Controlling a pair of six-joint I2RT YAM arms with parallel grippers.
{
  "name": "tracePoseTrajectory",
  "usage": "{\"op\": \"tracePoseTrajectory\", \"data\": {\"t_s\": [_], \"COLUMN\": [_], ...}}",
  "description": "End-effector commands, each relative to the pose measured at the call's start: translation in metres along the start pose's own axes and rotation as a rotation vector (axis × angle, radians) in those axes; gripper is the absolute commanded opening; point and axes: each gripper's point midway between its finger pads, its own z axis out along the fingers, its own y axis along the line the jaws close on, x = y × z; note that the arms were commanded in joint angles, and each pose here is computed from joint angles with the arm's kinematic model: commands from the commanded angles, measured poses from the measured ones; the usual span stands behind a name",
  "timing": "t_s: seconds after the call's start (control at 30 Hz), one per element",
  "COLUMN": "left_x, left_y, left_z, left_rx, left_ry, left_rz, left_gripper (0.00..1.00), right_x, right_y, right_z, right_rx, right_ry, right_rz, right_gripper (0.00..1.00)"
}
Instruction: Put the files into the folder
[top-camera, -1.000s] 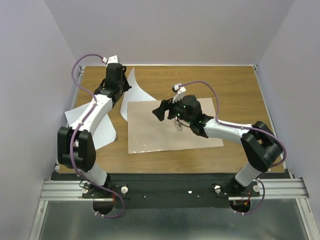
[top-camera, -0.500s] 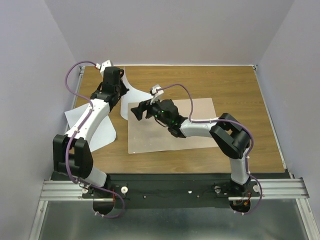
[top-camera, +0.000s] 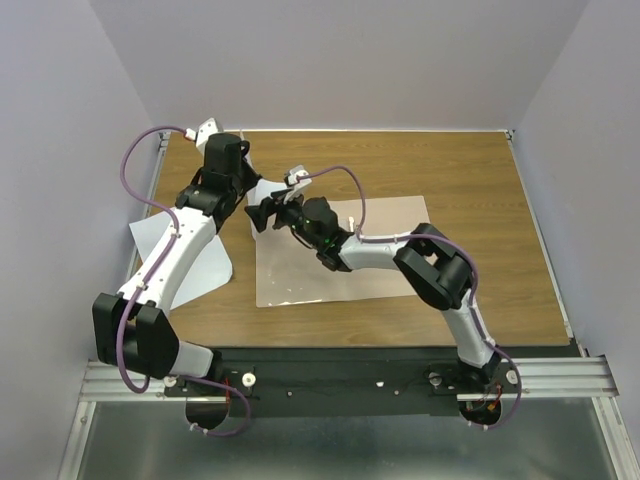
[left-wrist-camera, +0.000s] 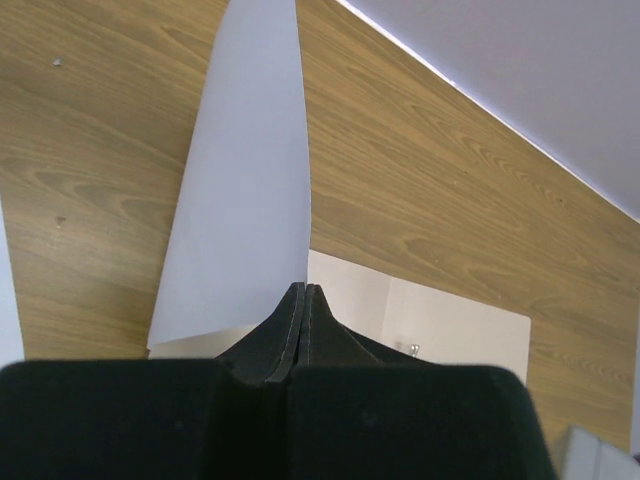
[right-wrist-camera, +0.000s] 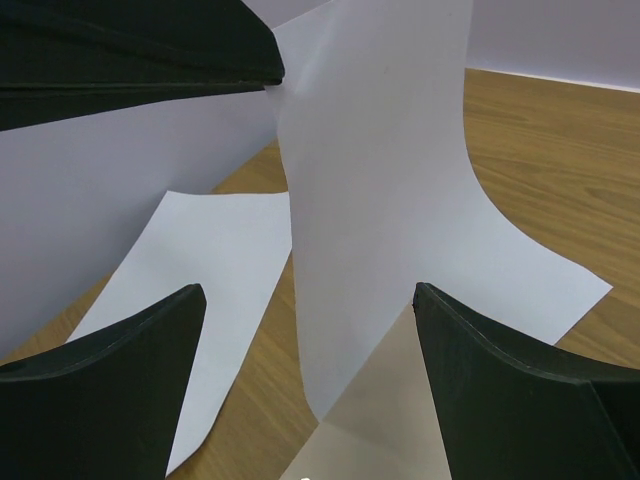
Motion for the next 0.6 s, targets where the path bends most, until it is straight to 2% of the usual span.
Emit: {"op": "tracePoseTrajectory", "data": {"t_s": [0.0,0.23,0.27,0.33,0.37,0.43,0.47,0.57], "left_x": [-0.007,-0.009,-0.011,-0.014,-0.015,-0.015,-0.015,-0.015], "left_y": [-0.014,-0.017,-0.016,-0.018,-0.018,-0.019,-0.018,-0.015], "left_z": [-0.017,-0.029,-0.030,-0.036,-0.038,-0.040,-0.040,-0.042], "left_rx": [0.001,0.002,-0.004,0.002,0.002,0.004,0.001,-0.013], "left_ry": [-0.031,-0.043,-0.054,-0.067,-0.069,-0.072,-0.071,-0.073], "left_rz": [-0.050,-0.088,-0.104,-0.116,-0.120,-0.124,-0.124,-0.129], "left_gripper": [0.00,0.00,0.00,0.00,0.00,0.00,0.00,0.00], "right_x": [-0.008,-0.006,0.001,0.002,0.005,0.004,0.003,-0.003], "right_y": [0.005,-0.021,-0.025,-0.028,-0.028,-0.026,-0.025,-0.023], "right_z": [0.019,0.029,0.030,0.031,0.032,0.034,0.035,0.030], "right_rx": [0.034,0.183,0.196,0.220,0.221,0.213,0.209,0.201], "right_ry": [-0.084,-0.152,-0.149,-0.167,-0.173,-0.184,-0.186,-0.203], "right_rz": [-0.017,0.079,0.088,0.148,0.182,0.197,0.201,0.210], "right_gripper": [0.93,0.83,0.77,0.73,0.65,0.56,0.43,0.25]}}
